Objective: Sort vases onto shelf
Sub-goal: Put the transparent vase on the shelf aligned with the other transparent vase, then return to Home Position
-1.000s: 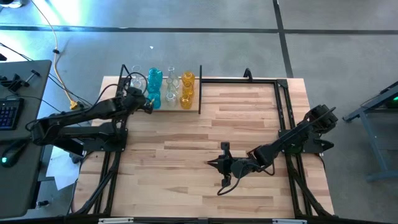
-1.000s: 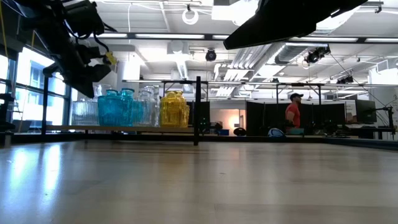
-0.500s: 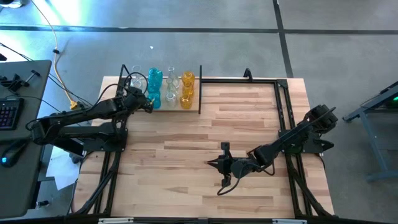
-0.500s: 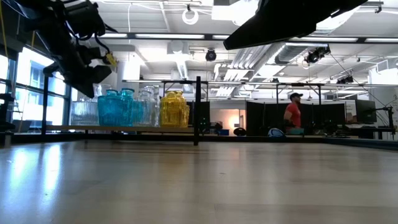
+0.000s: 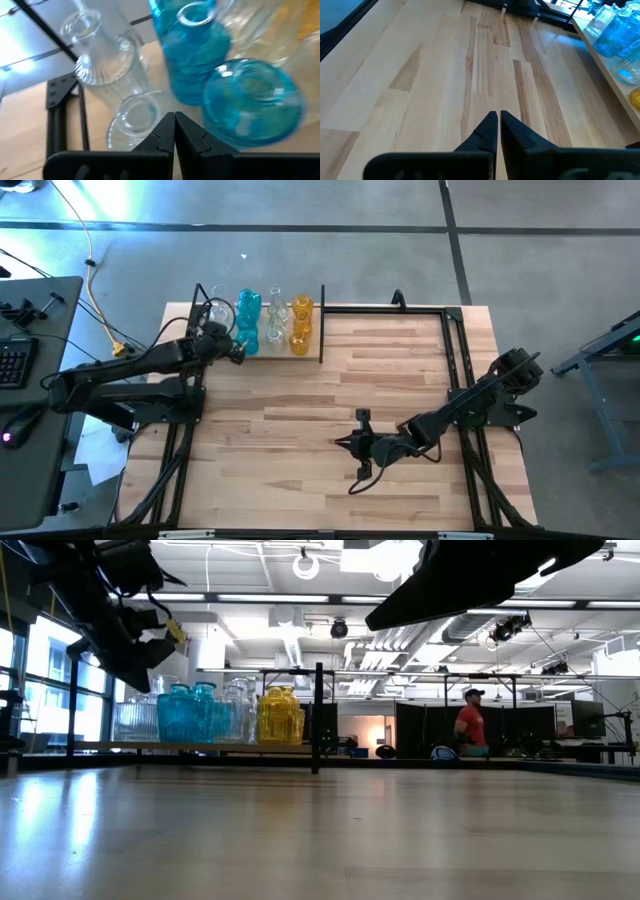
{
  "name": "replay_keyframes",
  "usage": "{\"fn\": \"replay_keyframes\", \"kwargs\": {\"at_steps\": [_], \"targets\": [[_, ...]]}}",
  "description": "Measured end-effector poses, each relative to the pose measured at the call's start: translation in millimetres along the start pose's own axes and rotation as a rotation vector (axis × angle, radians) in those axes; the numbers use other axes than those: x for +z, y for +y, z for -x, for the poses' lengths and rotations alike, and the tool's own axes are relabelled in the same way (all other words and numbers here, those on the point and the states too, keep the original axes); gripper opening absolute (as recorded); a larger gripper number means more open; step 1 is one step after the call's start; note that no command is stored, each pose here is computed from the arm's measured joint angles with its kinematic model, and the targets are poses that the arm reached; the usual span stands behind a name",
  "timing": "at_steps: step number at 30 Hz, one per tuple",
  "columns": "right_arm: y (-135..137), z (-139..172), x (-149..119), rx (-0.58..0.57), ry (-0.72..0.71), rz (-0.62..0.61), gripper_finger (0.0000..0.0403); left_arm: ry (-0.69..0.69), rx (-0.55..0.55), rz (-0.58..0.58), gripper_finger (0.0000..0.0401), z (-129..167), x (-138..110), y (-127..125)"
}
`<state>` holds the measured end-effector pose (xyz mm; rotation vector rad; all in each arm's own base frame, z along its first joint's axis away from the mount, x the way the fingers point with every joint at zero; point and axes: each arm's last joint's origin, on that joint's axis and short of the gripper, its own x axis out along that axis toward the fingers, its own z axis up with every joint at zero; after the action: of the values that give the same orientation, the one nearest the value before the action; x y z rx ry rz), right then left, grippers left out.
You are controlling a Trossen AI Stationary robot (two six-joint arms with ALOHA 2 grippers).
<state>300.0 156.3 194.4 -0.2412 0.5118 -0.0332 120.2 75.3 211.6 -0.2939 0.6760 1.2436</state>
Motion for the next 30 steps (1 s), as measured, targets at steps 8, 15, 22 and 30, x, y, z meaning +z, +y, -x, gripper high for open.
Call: {"fn": "replay_keyframes", "kwargs": {"at_steps": [8, 15, 22, 30], "targets": [[1, 1, 0, 0.008, 0.0, 0.028, 0.0002, -0.116, -0.168, 0.034, 0.0, 29, -3, -4], [-4, -3, -17, 0.03, -0.045, 0.042, 0.0002, -0.299, -0.378, -0.05, 0.0, 62, -6, -24], [-28, 25, -41, 0.017, -0.136, -0.032, 0.0002, -0.437, -0.605, -0.127, 0.0, 88, -15, -45], [-53, 68, -62, 0.038, -0.224, -0.103, 0.0002, -0.578, -0.997, -0.234, 0.0, 83, -45, -62]]}}
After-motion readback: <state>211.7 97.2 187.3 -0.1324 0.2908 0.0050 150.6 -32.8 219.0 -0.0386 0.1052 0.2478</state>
